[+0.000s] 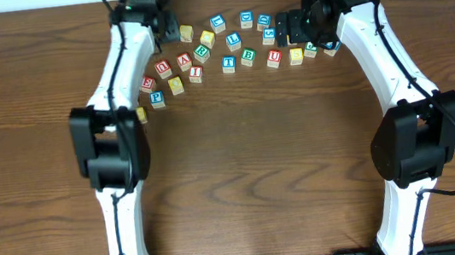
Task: Spell out NEURIPS
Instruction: 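Lower the left gripper and grasp the green N block, then lift the green N block and carry it toward the open table center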
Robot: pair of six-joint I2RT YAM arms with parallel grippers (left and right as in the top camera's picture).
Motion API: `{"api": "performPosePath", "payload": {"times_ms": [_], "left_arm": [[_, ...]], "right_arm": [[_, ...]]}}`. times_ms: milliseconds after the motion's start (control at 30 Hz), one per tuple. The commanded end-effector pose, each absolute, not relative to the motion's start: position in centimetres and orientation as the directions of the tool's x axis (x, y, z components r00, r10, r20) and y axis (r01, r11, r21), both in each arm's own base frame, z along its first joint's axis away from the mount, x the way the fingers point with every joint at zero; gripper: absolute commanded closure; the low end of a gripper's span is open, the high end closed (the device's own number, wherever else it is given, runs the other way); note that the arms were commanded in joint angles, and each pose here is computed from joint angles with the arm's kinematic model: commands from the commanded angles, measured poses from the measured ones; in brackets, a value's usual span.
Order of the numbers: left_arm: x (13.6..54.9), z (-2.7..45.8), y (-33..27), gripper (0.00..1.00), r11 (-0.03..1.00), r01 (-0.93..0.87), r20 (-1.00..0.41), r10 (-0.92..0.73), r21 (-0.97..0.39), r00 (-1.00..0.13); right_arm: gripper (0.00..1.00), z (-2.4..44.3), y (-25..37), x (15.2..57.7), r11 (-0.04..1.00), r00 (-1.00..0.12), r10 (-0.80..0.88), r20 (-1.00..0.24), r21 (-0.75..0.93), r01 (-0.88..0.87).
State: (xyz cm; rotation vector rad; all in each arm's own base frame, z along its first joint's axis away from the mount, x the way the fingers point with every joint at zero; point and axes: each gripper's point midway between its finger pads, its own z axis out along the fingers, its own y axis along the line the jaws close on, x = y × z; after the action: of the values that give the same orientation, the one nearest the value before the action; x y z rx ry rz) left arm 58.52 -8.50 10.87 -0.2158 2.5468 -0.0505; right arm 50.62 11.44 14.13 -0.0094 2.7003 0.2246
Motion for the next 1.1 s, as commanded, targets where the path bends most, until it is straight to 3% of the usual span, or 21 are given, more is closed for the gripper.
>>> {"api": "performPosePath", "payload": {"times_ms": [0, 333, 600, 1067], "left_arm": [[57.1, 17.5, -8.7, 0.75, 0.989, -0.120, -0.611, -0.149, -0.088, -0.777], [48.7, 23.2, -11.2, 0.75, 0.997, -0.047, -0.524, -0.068, -0.054, -0.849], [41.9, 21.2, -12.5, 0.75, 1.000, 0.003, -0.304, 0.006, 0.011, -0.953], [36.5, 17.3, -12.5, 0.78, 0.999, -0.024, -0.057, -0.021, 0.043, -0.998]], "right_arm": [[0.01, 14.7, 11.8, 50.9, 0.987, -0.901, 0.028, -0.432, 0.157, -0.045], [0.01, 14.7, 11.8, 50.9, 0.987, -0.901, 0.028, -0.432, 0.157, -0.045], [0.01, 14.7, 11.8, 50.9, 0.987, -0.901, 0.028, -0.432, 0.157, -0.045], [0.01, 14.7, 11.8, 50.9, 0.987, -0.901, 0.028, -0.432, 0.157, -0.045]]}}
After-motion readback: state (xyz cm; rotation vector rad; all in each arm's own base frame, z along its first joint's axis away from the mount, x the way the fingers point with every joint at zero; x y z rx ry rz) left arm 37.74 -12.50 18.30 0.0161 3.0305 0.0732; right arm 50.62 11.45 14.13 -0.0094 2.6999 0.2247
